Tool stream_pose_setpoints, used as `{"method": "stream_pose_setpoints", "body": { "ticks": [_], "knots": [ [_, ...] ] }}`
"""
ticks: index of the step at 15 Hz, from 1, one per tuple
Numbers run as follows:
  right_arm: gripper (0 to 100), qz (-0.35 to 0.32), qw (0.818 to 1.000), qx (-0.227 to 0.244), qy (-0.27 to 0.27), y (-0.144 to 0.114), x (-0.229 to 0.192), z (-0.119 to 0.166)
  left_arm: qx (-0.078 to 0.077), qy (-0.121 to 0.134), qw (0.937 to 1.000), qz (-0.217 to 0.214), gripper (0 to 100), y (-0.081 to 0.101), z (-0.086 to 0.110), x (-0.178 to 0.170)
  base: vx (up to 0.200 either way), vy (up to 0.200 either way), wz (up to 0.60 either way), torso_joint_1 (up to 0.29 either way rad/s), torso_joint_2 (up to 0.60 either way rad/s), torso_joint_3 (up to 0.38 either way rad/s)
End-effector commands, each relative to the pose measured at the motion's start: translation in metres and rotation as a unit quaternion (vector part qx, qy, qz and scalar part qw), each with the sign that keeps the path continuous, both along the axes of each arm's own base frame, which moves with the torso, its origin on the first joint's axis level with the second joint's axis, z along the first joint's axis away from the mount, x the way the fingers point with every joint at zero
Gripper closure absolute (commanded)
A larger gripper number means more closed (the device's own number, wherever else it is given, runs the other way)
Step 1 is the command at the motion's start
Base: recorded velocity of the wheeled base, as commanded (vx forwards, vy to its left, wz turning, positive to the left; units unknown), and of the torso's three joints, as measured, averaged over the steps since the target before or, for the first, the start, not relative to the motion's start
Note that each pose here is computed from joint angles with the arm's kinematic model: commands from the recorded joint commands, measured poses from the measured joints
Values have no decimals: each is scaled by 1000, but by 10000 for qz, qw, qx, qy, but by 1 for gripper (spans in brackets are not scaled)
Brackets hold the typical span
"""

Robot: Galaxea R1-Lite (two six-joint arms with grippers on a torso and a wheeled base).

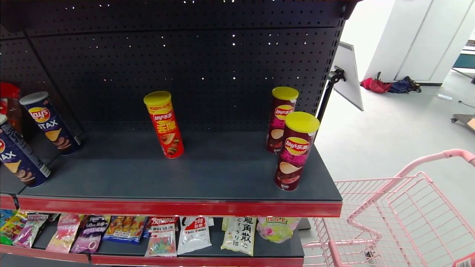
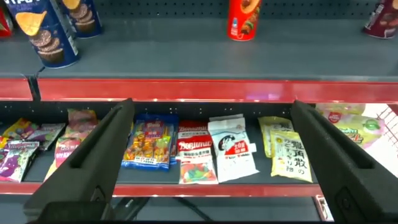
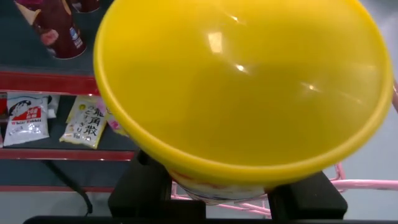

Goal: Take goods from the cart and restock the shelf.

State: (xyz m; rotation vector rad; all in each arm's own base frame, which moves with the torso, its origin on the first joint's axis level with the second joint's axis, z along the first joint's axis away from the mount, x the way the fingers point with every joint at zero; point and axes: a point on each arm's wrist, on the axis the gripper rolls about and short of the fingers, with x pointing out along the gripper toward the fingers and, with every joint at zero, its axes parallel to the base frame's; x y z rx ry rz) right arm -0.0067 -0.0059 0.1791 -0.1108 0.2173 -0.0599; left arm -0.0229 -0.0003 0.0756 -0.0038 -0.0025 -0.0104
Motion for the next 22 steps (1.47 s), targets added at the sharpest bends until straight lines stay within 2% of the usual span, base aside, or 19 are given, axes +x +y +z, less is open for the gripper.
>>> {"method": "stream_pose_setpoints", "body": {
  "ticks": [1, 16, 22],
  "knots": [
    [100, 2, 9999, 14, -109, -1, -6, -7, -4, 5, 10000, 6, 0, 0, 0, 0, 0, 200, 0, -7, -2, 7],
    [100, 2, 9999, 17, -132, -1, -7, -8, -4, 5, 10000, -2, 0, 0, 0, 0, 0, 200, 0, 1, 4, 3],
    [100, 34, 9999, 14, -139, -1, -7, -8, -4, 5, 10000, -2, 0, 0, 0, 0, 0, 0, 0, 0, 0, 0]
  ]
}}
